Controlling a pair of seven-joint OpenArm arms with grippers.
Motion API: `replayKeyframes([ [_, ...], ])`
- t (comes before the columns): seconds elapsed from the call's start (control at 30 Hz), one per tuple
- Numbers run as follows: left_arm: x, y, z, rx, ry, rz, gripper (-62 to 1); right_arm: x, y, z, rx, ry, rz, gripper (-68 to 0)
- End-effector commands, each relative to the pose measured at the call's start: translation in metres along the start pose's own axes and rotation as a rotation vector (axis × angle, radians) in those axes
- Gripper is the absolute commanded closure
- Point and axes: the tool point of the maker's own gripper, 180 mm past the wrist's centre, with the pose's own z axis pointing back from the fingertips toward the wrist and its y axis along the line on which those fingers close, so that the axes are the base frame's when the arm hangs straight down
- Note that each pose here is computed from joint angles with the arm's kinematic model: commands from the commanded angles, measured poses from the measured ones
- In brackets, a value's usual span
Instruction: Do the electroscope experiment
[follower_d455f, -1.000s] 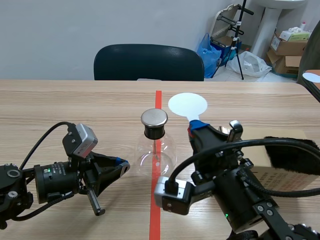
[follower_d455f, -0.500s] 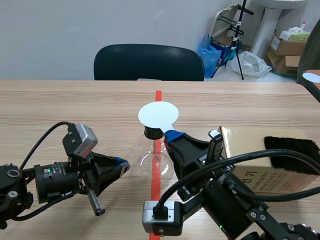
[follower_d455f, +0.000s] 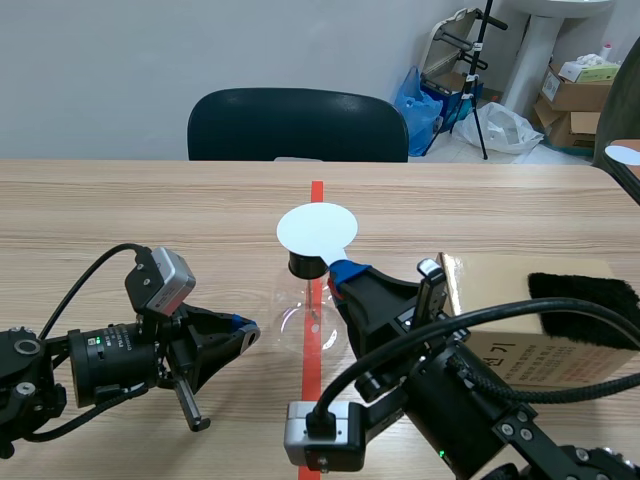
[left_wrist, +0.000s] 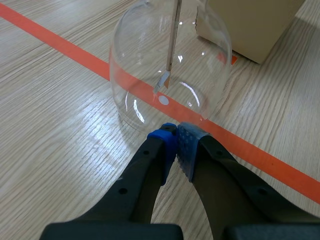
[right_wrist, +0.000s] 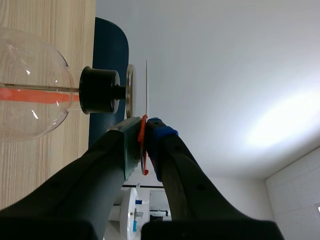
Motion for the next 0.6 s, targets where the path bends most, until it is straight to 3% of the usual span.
replayKeyframes([
  [0.0, 0.0142, 0.0015, -0.0015, -0.002, -0.044, -0.007, -3.1, -0.0084, -0.0086, -0.0044, -0.031, 0.004, 0.027, -1.0],
  [0.57, 0.0142, 0.0015, -0.0015, -0.002, -0.044, -0.007, -3.1, -0.0113, -0.0086, -0.0043, -0.031, 0.020, 0.027, -1.0],
])
